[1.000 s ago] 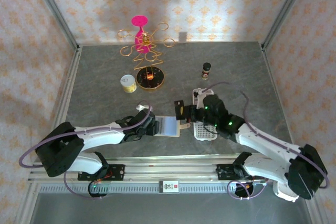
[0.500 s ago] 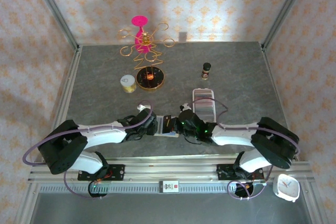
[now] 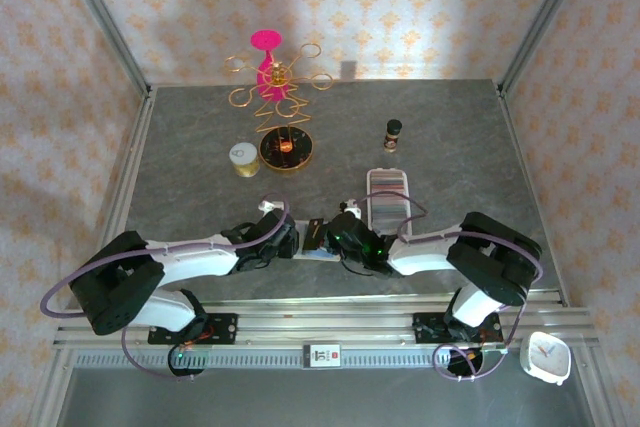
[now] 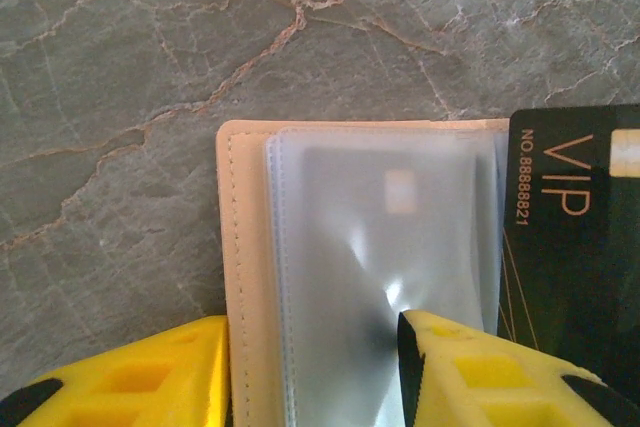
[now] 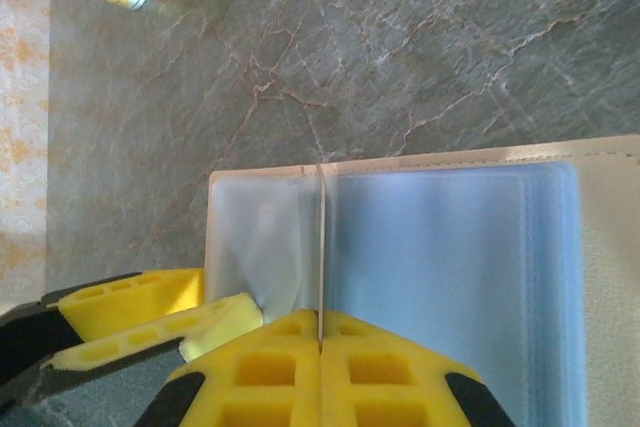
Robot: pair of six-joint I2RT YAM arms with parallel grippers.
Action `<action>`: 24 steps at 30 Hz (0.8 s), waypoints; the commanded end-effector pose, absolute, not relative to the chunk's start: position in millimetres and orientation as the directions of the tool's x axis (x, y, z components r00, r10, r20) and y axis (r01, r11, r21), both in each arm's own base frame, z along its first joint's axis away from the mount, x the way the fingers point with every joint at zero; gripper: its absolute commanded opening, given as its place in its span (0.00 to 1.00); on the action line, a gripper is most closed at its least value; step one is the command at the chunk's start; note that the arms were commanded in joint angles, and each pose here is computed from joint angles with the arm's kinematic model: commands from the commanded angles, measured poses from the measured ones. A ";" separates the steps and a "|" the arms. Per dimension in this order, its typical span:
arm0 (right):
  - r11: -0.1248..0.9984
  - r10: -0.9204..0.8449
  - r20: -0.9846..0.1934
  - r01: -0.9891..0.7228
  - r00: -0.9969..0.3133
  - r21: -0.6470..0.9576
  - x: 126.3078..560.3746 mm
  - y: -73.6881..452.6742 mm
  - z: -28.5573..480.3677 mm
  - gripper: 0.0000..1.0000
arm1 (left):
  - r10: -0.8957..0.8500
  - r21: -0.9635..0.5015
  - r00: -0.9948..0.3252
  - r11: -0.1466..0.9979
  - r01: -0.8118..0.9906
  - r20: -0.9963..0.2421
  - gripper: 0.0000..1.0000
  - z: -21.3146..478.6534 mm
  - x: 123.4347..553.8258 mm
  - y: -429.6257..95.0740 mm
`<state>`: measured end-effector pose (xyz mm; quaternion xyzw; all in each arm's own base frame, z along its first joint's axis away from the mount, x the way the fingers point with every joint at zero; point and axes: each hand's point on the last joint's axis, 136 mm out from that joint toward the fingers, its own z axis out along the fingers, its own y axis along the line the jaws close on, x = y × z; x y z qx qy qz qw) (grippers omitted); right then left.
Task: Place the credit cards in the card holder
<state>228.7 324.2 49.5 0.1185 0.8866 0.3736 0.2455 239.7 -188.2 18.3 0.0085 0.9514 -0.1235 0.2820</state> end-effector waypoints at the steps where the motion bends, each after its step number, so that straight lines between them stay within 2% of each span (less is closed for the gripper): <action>1: 0.668 0.444 -0.363 0.033 -0.819 0.743 236.6 326.0 55.0 0.00 | -0.049 -0.221 -0.878 0.973 0.065 -0.477 0.44 0.8 223.6 -178.1; 12: 0.662 0.466 -0.330 0.077 -0.821 0.746 232.9 321.0 42.9 0.00 | -0.068 -0.246 -0.879 0.968 0.057 -0.472 0.44 0.0 220.6 -178.6; 18: 0.663 0.499 -0.352 0.087 -0.792 0.744 233.8 307.9 45.8 0.00 | -0.074 -0.253 -0.880 0.966 0.054 -0.470 0.43 -0.6 219.6 -178.6; 24: 0.638 0.503 -0.342 0.074 -0.793 0.766 236.8 316.9 49.0 0.00 | -0.078 -0.260 -0.880 0.964 0.052 -0.468 0.43 -0.3 218.6 -178.7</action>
